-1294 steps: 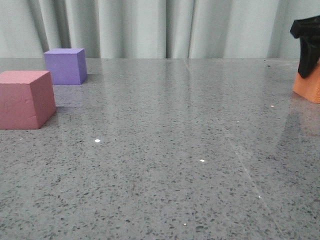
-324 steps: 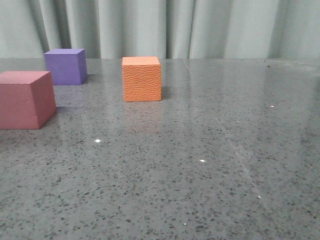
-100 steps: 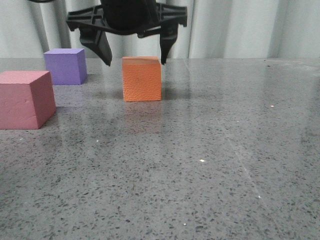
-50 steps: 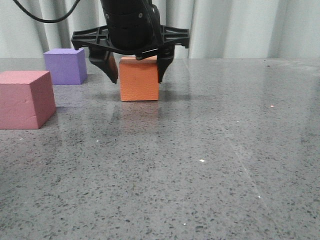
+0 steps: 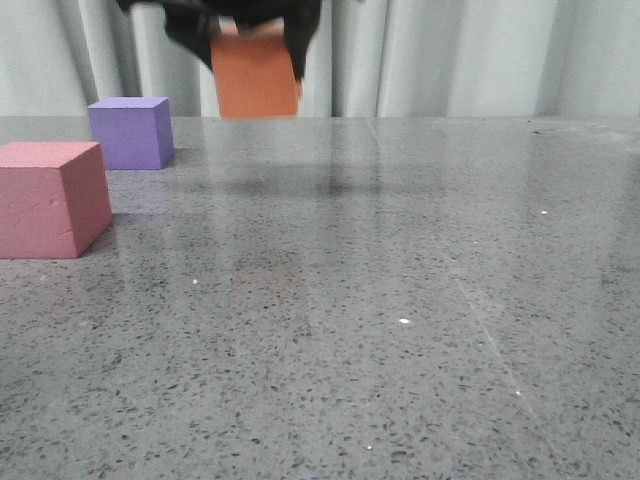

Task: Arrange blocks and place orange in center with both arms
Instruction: 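Lift the orange cube and carry it toward the purple cube, then lower the orange cube between the pink and purple cubes and release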

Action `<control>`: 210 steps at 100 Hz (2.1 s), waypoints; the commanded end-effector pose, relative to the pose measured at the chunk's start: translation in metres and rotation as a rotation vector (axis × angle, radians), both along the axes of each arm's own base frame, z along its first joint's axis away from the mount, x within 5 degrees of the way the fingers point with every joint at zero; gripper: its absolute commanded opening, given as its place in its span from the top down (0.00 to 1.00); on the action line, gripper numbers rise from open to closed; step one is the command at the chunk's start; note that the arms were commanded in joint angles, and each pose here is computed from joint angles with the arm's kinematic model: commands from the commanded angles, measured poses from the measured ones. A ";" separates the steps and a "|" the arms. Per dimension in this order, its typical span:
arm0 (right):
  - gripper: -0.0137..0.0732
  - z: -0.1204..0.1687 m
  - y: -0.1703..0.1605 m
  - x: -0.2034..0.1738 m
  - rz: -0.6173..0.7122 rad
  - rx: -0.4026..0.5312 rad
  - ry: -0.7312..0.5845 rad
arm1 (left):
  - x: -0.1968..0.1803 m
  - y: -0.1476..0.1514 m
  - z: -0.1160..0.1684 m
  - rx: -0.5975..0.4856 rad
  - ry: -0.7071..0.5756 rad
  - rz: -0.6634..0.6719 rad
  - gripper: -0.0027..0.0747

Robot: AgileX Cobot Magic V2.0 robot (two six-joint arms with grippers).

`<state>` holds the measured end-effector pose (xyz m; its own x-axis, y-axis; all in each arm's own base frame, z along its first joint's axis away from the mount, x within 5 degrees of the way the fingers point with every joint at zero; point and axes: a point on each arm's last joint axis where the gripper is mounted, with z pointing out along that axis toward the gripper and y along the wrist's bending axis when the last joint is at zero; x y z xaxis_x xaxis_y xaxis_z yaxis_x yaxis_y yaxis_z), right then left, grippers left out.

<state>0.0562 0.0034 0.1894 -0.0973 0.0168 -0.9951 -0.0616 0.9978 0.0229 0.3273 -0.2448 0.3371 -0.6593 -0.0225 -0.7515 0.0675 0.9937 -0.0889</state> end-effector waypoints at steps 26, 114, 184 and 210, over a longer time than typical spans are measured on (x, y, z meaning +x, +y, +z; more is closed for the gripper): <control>0.98 0.014 0.000 -0.002 -0.004 0.002 -0.122 | -0.023 0.063 0.063 0.008 -0.219 0.033 0.63; 0.98 0.014 0.000 -0.002 -0.004 0.002 -0.122 | -0.004 0.114 -0.029 0.041 -0.055 0.058 0.63; 0.98 0.014 0.000 -0.002 -0.004 0.002 -0.122 | 0.009 0.108 -0.061 0.091 0.035 0.067 0.63; 0.98 0.014 0.000 -0.002 -0.004 0.002 -0.122 | 0.008 0.110 -0.062 0.116 0.045 0.077 0.63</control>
